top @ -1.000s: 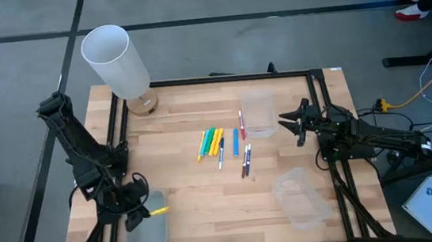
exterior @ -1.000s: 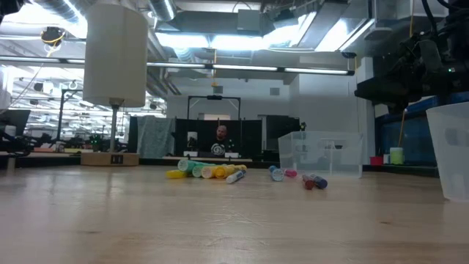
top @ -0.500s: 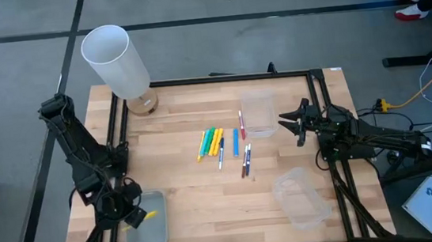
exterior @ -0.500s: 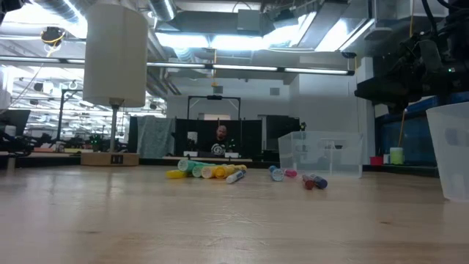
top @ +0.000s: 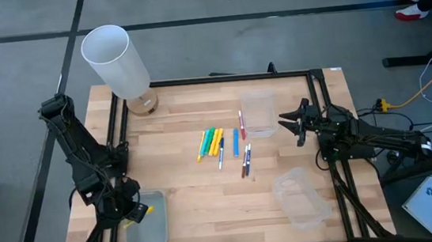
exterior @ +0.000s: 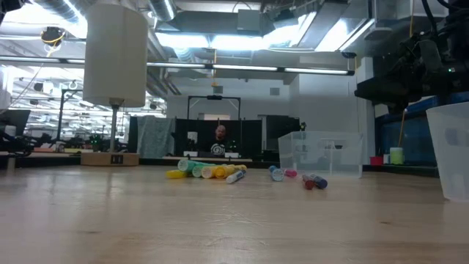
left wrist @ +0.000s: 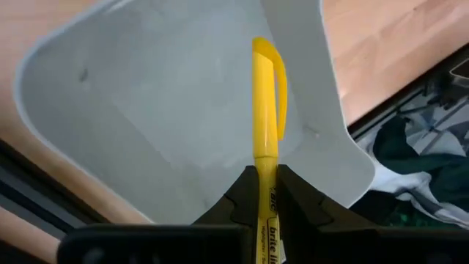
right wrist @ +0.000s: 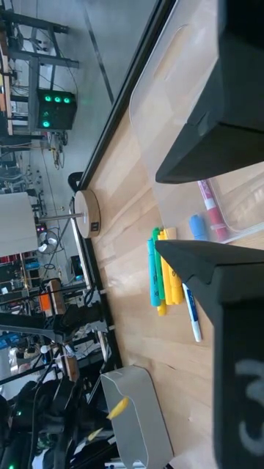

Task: Pick & Place Markers
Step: Put the left yellow pen into the gray bin

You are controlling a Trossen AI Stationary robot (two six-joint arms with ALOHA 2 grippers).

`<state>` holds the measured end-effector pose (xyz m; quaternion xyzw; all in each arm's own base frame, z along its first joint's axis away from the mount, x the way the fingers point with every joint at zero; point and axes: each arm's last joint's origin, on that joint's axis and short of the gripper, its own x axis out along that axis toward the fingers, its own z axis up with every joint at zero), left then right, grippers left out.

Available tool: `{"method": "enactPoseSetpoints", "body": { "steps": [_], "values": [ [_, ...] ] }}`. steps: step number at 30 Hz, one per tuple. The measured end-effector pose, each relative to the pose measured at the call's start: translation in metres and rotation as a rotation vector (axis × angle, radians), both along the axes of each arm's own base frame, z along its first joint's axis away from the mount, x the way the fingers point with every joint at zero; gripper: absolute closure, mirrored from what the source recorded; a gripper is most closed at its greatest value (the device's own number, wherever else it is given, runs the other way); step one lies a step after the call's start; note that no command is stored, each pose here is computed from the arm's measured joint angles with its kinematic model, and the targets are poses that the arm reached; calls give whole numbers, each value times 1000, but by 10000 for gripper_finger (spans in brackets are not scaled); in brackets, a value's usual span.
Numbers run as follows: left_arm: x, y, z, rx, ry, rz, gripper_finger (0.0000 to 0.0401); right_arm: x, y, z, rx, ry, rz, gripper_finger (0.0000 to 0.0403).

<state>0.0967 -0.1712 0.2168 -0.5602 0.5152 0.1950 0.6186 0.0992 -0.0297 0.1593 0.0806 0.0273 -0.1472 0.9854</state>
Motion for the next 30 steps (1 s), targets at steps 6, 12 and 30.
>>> {"method": "enactPoseSetpoints", "body": {
  "steps": [6,12,30],
  "values": [
    [2,-3,-6,25,23,13,377,0,0,0,0,0,0,267],
    [8,-8,-11,9,40,18,377,0,0,0,0,0,0,267],
    [18,-19,-30,55,64,34,377,0,0,0,-1,0,0,267]
  ]
}}
